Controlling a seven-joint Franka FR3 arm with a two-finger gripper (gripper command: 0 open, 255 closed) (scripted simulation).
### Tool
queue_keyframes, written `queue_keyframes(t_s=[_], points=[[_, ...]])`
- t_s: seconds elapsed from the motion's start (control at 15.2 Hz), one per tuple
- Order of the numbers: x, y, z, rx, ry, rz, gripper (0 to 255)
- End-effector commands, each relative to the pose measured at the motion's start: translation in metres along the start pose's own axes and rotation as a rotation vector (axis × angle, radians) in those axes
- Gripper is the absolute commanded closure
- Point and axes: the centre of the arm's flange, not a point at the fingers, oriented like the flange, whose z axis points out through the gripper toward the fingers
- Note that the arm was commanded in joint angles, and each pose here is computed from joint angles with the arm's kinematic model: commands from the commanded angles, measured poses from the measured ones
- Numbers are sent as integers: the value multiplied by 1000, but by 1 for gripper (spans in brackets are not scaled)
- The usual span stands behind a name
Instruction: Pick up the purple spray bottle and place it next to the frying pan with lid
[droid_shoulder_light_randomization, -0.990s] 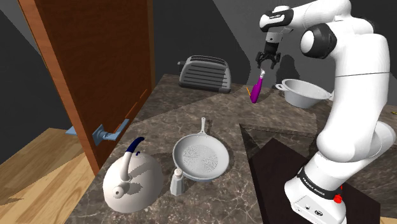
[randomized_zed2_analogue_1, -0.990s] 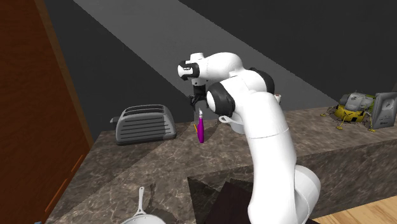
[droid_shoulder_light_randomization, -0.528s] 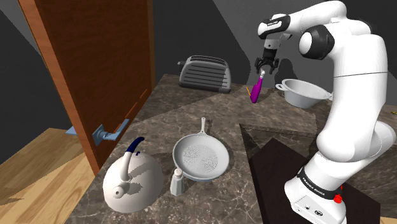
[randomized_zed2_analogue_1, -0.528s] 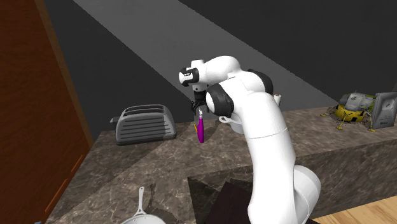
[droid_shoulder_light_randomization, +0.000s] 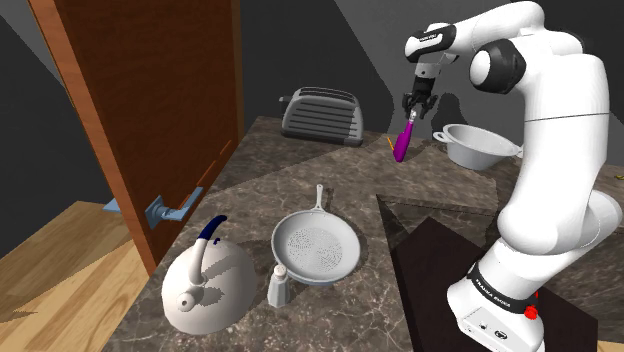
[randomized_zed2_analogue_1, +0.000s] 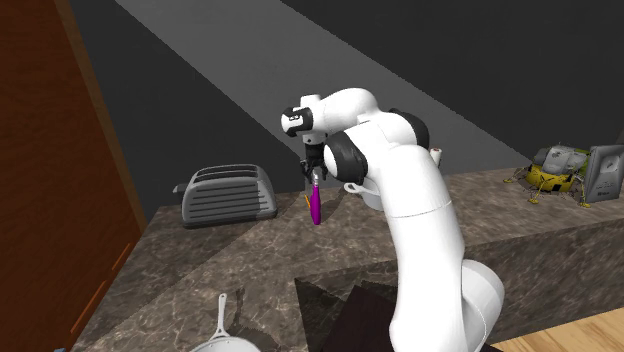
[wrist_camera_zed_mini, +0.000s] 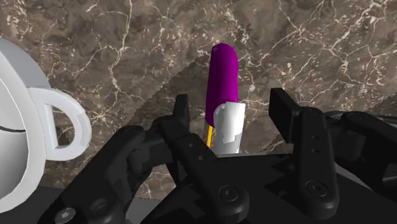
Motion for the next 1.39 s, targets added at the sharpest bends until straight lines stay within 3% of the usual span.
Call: queue_keyframes(t_s=[0.0, 0.53, 1.32], points=[[0, 0, 0, 0, 0, 0, 255], [0, 0, 0, 0, 0, 0, 255], [-5, 3, -63, 0, 0, 0, 255]])
